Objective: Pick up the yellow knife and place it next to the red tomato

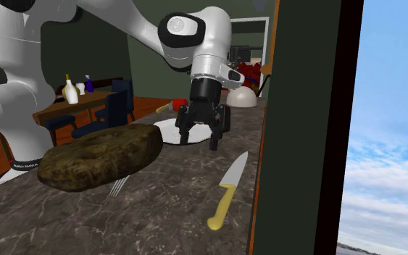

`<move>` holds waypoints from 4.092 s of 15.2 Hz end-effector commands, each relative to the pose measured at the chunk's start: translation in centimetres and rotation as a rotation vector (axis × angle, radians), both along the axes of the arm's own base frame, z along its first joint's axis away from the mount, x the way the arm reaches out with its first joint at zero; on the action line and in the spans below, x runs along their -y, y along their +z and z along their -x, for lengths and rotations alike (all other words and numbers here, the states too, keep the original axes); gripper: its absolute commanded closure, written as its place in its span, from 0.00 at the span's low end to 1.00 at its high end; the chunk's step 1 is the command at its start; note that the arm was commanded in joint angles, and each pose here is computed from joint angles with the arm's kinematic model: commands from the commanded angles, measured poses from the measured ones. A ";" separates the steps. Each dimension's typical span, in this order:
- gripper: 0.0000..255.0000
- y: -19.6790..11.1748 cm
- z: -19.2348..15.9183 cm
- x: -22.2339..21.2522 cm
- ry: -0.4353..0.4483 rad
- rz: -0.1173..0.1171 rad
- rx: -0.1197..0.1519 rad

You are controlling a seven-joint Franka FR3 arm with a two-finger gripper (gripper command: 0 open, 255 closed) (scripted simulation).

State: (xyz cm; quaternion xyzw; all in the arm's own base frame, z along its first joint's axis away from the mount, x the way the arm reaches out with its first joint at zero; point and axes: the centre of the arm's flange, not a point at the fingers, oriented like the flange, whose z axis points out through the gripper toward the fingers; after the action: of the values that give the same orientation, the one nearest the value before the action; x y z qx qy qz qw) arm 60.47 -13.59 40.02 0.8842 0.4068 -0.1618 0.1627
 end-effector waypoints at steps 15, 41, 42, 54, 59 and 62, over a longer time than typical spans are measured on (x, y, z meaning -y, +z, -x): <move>0.00 -8.6 -6.7 1.0 0.248 0.057 -0.073; 1.00 -3.3 -6.7 1.0 0.248 0.057 -0.073; 1.00 -2.8 -6.7 1.0 0.248 0.057 -0.073; 1.00 3.5 -6.7 1.0 0.248 0.057 -0.073; 1.00 5.9 -6.7 1.0 0.248 0.057 -0.073; 1.00 5.9 -4.7 -2.4 0.248 0.057 -0.073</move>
State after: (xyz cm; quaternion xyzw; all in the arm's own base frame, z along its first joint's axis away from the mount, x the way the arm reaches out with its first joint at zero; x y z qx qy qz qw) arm 65.75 -12.21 45.65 0.8155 0.5142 -0.1841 0.1917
